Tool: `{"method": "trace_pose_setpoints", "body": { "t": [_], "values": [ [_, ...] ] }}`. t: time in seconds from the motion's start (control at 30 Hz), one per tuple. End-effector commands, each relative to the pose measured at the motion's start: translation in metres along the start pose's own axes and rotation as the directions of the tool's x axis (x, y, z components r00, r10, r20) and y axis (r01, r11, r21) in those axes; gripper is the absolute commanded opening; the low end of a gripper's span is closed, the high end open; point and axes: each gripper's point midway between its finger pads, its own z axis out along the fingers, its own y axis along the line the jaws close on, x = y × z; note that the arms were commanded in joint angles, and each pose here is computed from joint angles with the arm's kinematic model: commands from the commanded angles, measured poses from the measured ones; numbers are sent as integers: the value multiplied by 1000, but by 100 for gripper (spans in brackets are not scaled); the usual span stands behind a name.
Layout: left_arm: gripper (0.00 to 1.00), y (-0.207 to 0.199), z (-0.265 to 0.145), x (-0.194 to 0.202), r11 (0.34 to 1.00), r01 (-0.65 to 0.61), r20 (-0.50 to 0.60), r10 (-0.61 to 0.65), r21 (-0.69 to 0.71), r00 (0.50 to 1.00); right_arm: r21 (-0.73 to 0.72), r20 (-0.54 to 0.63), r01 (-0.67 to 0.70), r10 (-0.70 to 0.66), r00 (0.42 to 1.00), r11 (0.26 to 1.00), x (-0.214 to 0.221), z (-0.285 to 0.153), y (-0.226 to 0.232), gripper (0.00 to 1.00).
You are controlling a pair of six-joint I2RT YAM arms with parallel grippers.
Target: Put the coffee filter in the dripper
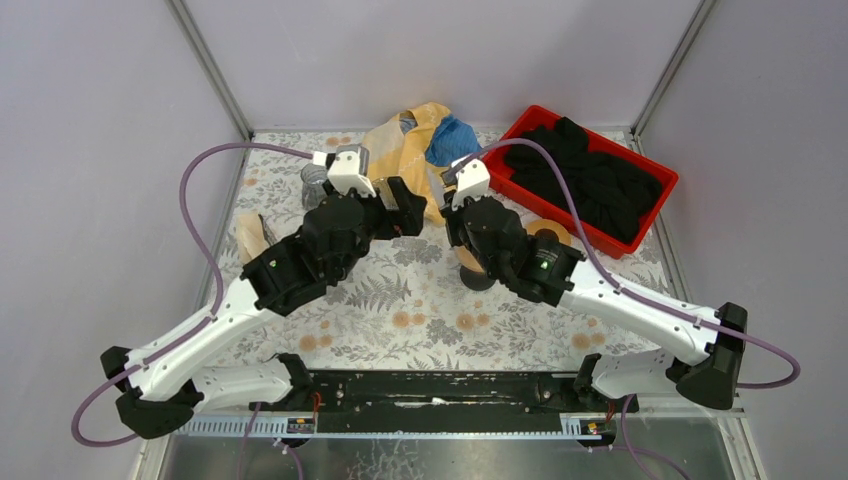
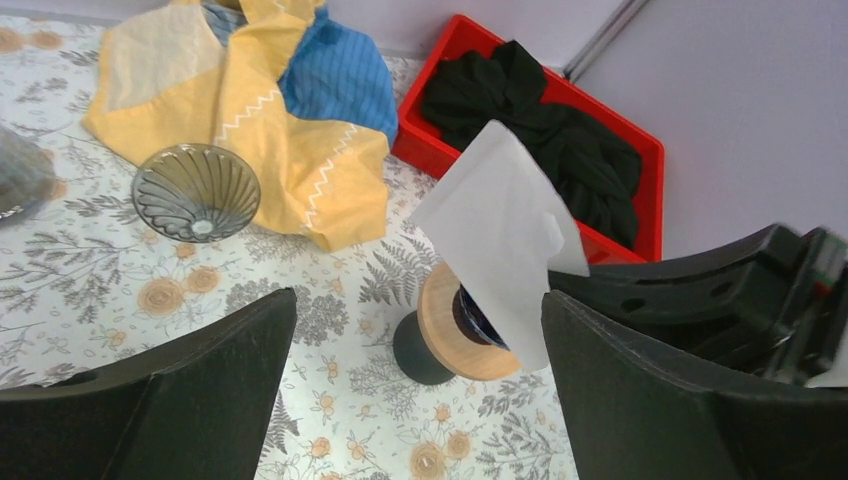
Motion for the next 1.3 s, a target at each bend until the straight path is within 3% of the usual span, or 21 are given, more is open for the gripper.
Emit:
{"method": "trace_pose_setpoints", "body": {
  "t": [0.0, 0.43, 1.27],
  "values": [
    [100, -20, 7, 6, 996, 19, -14, -18, 88, 1000, 63, -89, 11, -6, 996, 998, -5, -24, -20, 0],
    [100, -33, 21, 32, 989, 54, -96, -41, 137, 995, 131, -337, 107, -57, 940, 986, 20, -42, -52, 0],
    [100, -31, 63, 78, 974, 165, -243, -124, 157, 962, 78, -565, 63, -8, 825, 995, 82, -13, -66, 0]
  ]
}}
